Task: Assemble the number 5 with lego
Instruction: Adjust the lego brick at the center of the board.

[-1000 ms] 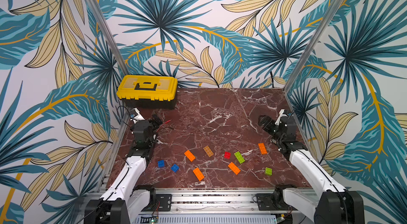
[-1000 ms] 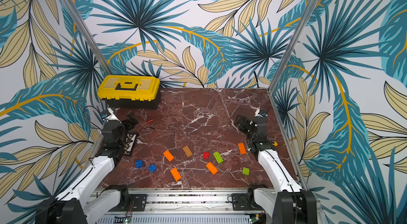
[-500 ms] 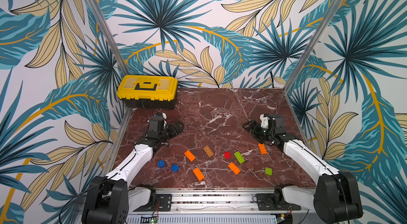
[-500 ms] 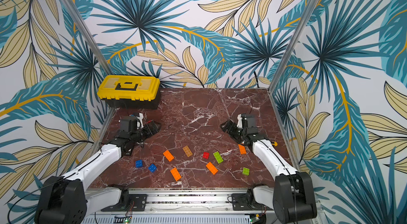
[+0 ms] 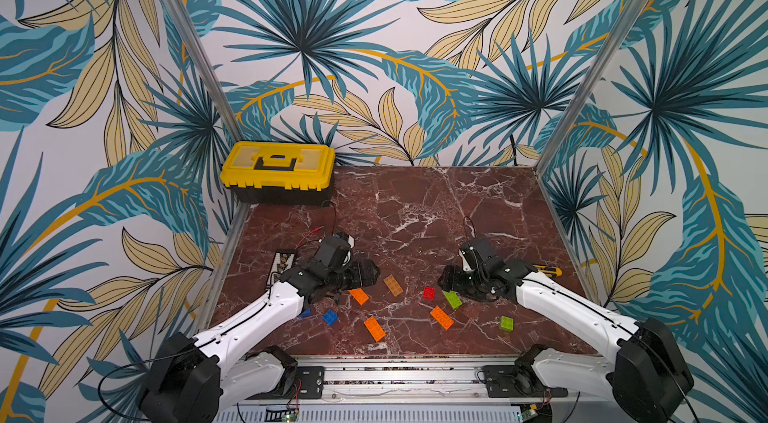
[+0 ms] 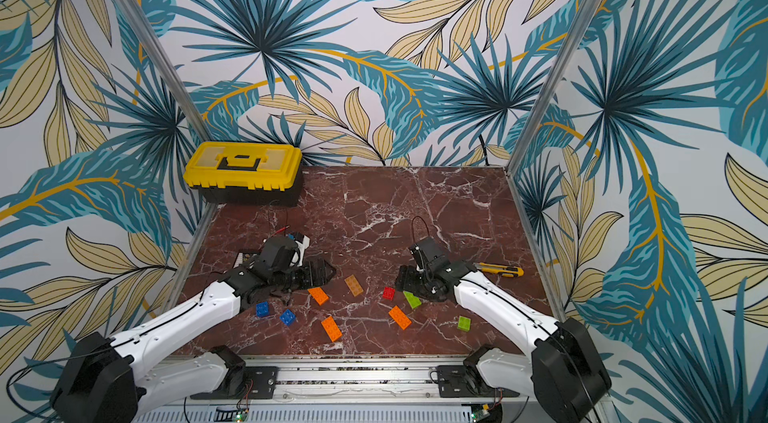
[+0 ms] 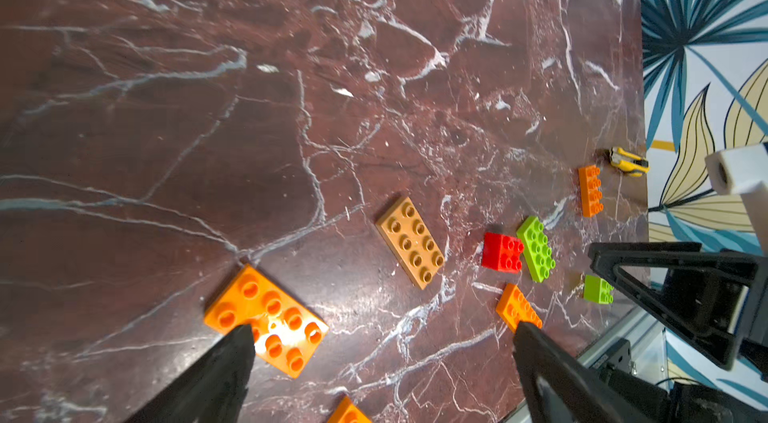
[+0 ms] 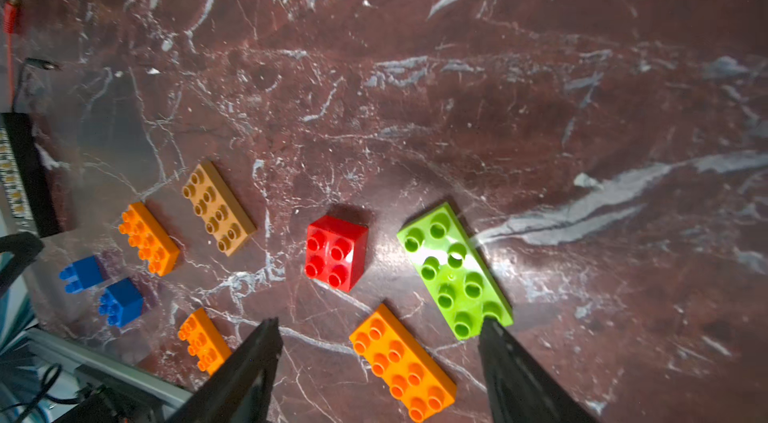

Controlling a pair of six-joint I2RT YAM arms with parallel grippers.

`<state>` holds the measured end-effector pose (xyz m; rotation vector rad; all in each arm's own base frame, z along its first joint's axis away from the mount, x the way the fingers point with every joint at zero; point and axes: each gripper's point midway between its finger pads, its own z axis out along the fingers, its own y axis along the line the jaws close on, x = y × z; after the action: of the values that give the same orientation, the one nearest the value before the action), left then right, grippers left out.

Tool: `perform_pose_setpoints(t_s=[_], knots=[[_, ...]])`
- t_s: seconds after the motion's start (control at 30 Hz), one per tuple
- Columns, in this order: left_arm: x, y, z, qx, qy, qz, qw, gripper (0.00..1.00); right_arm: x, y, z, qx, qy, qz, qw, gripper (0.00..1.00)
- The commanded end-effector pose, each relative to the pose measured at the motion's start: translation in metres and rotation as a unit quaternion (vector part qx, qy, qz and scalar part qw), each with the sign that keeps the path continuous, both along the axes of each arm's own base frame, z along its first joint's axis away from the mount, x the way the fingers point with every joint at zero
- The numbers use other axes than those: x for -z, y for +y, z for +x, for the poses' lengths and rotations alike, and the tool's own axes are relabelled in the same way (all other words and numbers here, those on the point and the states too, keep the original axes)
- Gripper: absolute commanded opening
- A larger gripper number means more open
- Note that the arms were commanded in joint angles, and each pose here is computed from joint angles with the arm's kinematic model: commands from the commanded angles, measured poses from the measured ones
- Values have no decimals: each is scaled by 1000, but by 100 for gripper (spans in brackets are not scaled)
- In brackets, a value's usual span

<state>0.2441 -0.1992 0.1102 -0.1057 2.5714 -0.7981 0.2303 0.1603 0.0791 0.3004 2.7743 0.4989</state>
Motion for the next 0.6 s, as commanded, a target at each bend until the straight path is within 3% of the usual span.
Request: perform_pose_setpoints(t_s=[0.0,0.17,0.4,0.57], knots=[[-13,-13,-1,18,-18,4,1000,100,8,-16,-12,25,13,-37,999,77],[-8,-27,-9,44,-15,23,999,100,13,8,-22,5,26,12,1000,75],[-4,-24,-11,30,-15,34,999,100,10,48,-26,-25,18,80,996,71],[-8,-20,-7,23,-32,41,998,100,6,69,-23,-52,14,93,994,71]])
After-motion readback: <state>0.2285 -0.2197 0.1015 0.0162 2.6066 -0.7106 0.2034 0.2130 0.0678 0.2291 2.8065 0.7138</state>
